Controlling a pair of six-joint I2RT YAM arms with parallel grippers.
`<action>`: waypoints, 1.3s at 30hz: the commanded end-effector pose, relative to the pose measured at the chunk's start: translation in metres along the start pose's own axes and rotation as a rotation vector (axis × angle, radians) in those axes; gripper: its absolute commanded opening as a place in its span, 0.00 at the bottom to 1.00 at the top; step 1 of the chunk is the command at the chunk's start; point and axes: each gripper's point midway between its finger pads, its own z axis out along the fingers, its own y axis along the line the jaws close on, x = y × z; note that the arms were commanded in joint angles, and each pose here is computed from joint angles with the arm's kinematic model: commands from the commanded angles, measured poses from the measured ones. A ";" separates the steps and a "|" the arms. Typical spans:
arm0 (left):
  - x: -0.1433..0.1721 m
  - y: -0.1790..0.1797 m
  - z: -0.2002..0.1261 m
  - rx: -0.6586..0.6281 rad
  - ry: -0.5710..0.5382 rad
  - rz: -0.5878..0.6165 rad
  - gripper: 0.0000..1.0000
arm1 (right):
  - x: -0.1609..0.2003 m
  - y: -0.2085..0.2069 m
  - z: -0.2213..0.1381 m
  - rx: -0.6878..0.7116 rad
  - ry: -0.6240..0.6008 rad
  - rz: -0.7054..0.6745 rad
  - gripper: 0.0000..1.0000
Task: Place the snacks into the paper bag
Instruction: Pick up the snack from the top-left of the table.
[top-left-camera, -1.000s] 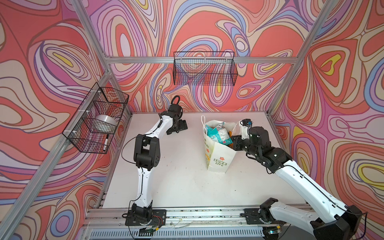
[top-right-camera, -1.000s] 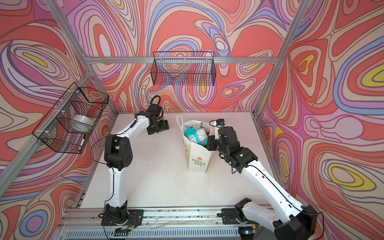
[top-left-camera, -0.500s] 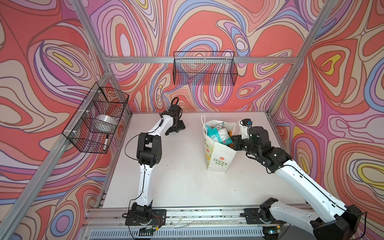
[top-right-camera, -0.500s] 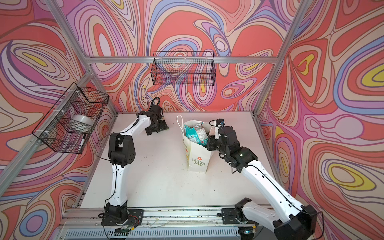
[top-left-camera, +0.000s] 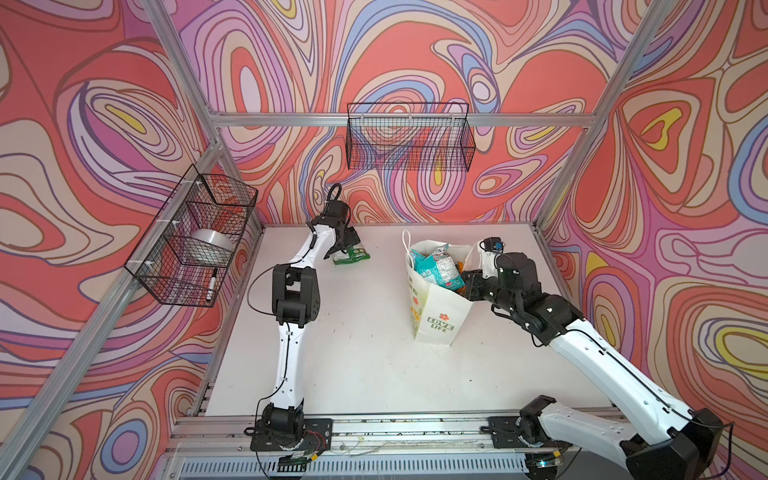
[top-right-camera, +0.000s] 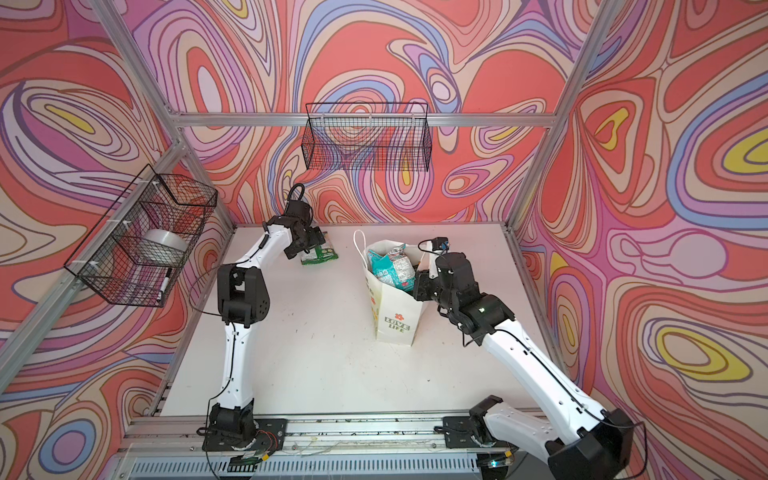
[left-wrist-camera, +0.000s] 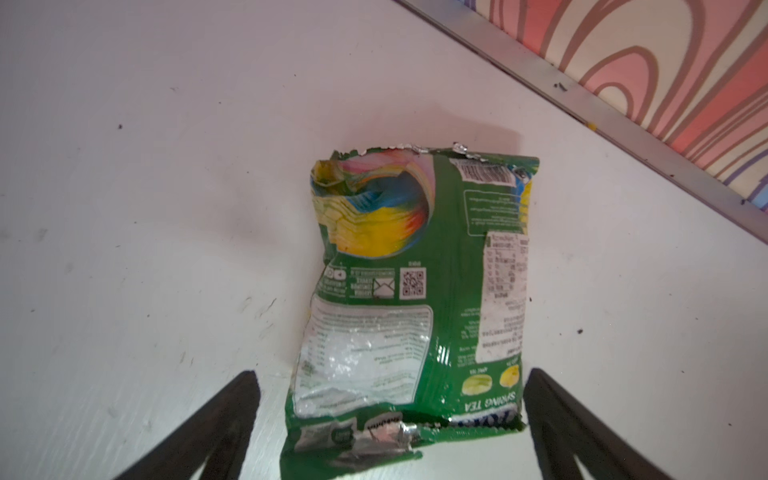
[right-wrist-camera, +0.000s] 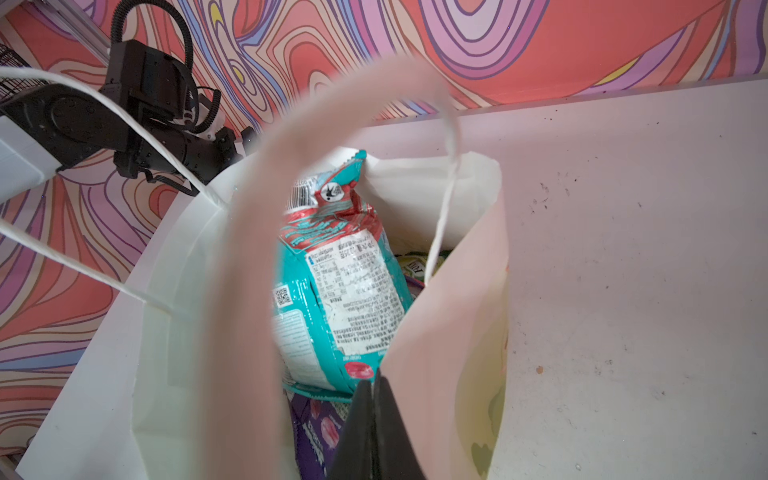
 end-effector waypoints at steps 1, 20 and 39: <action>-0.003 -0.001 0.018 0.030 0.022 -0.022 1.00 | 0.013 -0.006 0.007 0.023 0.040 -0.012 0.00; 0.032 0.004 0.053 0.055 0.150 -0.078 0.60 | 0.013 -0.005 0.006 0.020 0.039 -0.012 0.00; 0.002 -0.024 -0.026 0.338 -0.042 -0.092 0.19 | 0.012 -0.005 0.005 0.022 0.035 -0.015 0.00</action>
